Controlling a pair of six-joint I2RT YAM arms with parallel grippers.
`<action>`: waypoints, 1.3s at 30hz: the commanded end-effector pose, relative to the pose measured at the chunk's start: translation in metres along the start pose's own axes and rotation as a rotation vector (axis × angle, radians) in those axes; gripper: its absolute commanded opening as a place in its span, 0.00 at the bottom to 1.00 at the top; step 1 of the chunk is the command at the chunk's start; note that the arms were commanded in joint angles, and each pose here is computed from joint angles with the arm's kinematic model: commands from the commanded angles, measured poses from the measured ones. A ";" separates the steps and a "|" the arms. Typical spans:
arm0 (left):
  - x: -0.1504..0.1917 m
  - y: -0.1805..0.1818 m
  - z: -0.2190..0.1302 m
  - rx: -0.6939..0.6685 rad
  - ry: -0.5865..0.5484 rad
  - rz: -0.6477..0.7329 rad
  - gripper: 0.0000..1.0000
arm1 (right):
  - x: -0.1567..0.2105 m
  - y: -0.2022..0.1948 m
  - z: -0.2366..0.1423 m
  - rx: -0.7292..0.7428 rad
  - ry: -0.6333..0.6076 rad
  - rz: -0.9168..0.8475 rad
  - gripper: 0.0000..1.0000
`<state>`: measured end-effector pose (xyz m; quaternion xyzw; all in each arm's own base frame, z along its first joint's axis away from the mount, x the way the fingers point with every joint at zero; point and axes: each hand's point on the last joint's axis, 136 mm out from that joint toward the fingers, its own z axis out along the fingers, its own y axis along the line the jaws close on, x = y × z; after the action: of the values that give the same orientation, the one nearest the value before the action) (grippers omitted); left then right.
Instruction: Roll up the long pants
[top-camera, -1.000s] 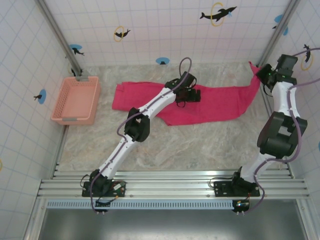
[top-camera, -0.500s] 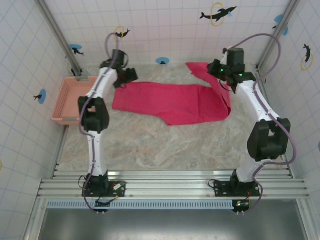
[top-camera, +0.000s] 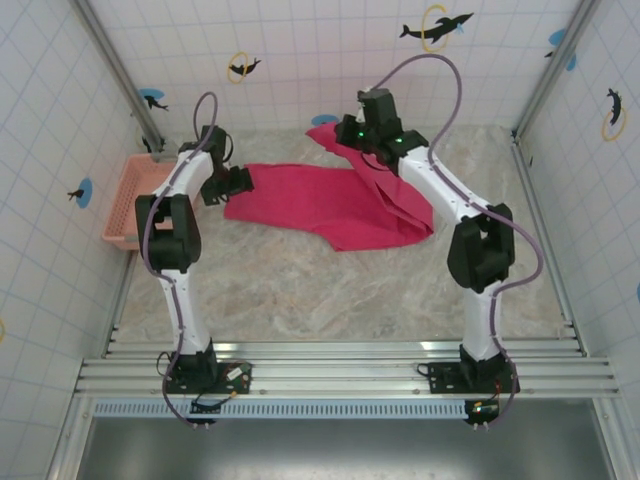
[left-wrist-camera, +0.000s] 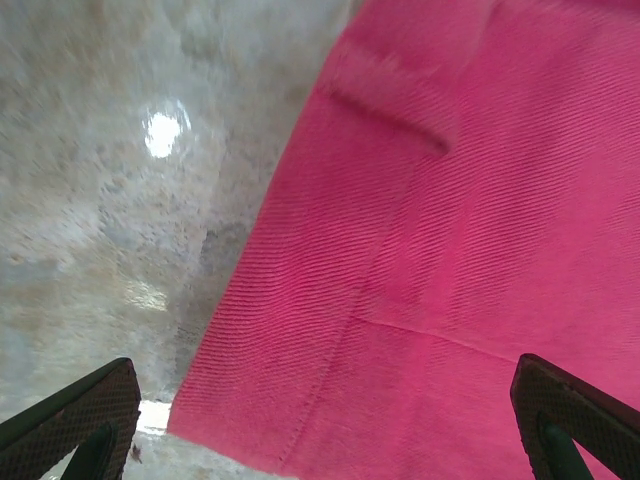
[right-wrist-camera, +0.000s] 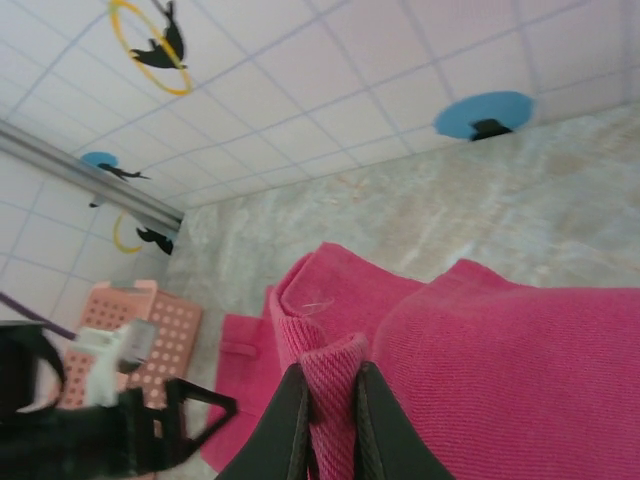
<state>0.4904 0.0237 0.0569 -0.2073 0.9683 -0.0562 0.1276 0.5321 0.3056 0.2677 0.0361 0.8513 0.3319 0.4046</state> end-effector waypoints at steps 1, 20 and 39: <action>0.000 0.013 0.016 0.044 0.038 -0.080 0.97 | -0.014 0.049 0.008 -0.078 -0.049 -0.024 0.00; -0.012 0.013 0.034 0.217 0.046 -0.219 0.97 | 0.166 0.102 0.105 -0.150 0.323 0.015 0.00; -0.006 -0.003 0.012 0.255 0.060 -0.177 0.97 | 0.118 0.051 0.063 -0.076 0.434 0.020 0.51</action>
<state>0.5132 0.0350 0.0367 -0.2834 0.9298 -0.1904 0.1373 0.4711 0.4595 0.1276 -0.0364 0.9123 0.3737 0.1638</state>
